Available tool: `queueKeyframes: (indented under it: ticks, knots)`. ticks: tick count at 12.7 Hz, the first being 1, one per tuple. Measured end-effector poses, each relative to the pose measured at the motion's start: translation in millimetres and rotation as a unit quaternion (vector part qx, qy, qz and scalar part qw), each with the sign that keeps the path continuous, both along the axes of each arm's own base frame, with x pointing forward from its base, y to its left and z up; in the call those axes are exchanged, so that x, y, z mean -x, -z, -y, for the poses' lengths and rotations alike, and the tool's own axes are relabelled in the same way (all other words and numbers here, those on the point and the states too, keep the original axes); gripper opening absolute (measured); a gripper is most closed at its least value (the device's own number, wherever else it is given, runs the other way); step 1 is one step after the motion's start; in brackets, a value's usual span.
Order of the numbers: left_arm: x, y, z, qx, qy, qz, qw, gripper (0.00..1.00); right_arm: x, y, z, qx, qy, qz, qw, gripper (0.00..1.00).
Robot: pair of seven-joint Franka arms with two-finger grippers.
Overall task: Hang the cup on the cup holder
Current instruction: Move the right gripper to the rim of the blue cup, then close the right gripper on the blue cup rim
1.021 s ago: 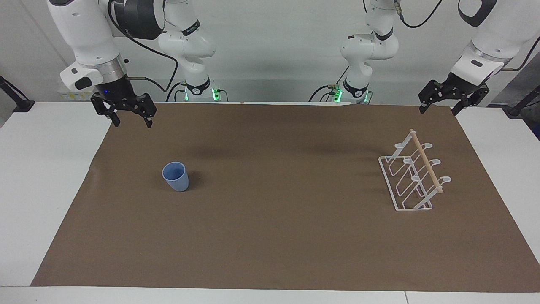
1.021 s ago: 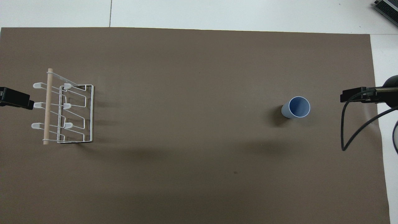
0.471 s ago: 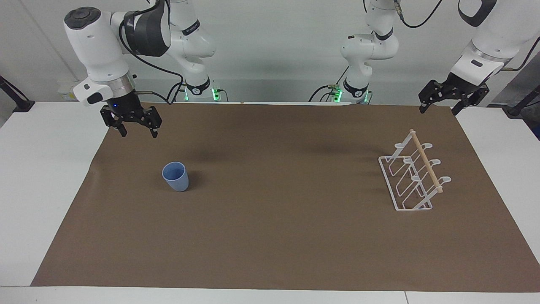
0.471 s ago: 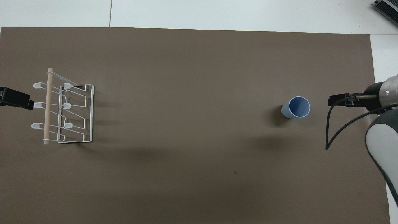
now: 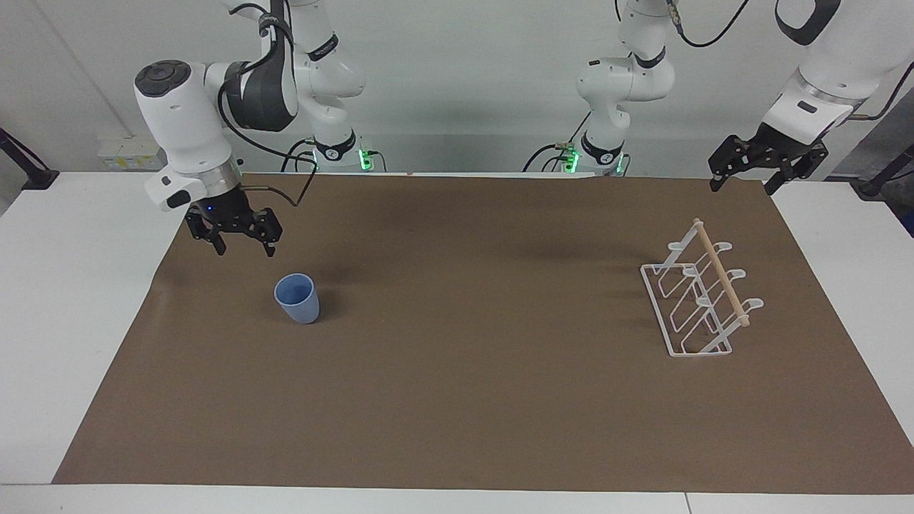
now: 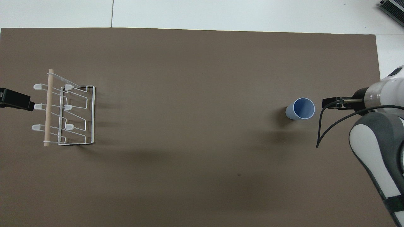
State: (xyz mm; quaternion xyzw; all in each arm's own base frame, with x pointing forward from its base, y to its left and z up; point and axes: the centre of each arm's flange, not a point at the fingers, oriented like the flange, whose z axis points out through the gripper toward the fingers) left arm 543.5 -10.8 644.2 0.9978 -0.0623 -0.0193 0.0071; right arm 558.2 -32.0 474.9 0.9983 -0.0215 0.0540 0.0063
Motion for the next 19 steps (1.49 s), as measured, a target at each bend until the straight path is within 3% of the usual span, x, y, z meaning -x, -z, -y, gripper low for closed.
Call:
queueKeyframes:
  ticks: [6,10,19]
  knots:
    - [0,0,0,0.0,0.0,0.0,1.0,1.0,-15.8,61,-1,-0.003,-0.001,0.019,1.0,1.0]
    - [0,0,0,0.0,0.0,0.0,1.0,1.0,-11.2,94,-13,-0.005,-0.005,0.026,1.0,1.0]
    - [0,0,0,0.0,0.0,0.0,1.0,1.0,0.0,118,-17,-0.006,-0.002,0.038,0.999,1.0]
